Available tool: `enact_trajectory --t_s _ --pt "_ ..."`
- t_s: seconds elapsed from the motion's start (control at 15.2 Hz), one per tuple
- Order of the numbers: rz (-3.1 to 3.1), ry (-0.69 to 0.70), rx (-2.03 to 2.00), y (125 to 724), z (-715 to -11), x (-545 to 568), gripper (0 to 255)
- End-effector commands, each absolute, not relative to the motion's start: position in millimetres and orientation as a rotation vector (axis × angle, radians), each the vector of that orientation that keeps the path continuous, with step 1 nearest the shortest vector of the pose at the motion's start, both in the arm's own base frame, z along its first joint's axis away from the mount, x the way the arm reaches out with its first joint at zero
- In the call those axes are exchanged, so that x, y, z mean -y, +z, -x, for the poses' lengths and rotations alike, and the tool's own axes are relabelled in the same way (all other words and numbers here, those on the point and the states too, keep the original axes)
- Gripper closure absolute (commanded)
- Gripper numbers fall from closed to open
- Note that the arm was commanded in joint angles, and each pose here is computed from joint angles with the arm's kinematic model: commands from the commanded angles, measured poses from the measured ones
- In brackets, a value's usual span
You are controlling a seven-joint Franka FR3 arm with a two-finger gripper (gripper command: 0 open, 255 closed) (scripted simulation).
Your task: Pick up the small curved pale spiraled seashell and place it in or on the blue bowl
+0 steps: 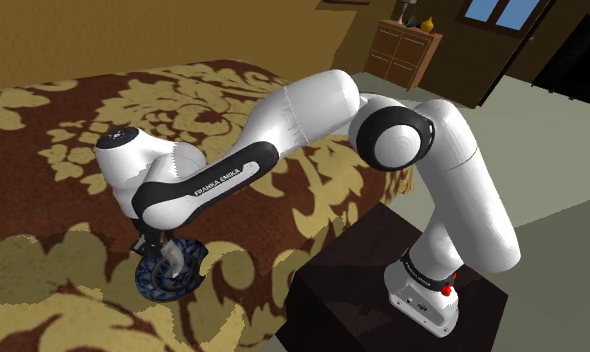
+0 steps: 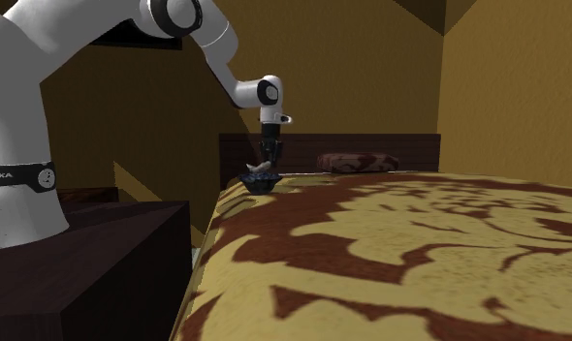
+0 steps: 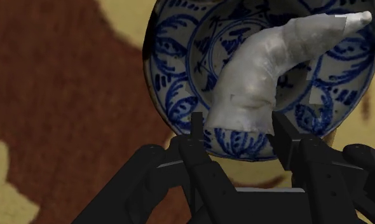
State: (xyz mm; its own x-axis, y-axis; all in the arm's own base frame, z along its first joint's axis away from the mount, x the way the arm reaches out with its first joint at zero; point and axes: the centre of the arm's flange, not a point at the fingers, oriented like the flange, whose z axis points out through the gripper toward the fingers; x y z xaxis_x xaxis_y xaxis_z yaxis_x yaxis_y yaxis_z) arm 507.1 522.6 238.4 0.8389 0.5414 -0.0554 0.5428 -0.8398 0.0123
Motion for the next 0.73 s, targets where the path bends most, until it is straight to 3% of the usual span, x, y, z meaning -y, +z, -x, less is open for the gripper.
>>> enact_trajectory --t_s 0.0,0.66 --pt "-2.986 -0.077 -0.88 228.5 -506.3 -522.9 255" --pt "-2.986 -0.077 -0.88 203.6 -506.4 -522.9 255"
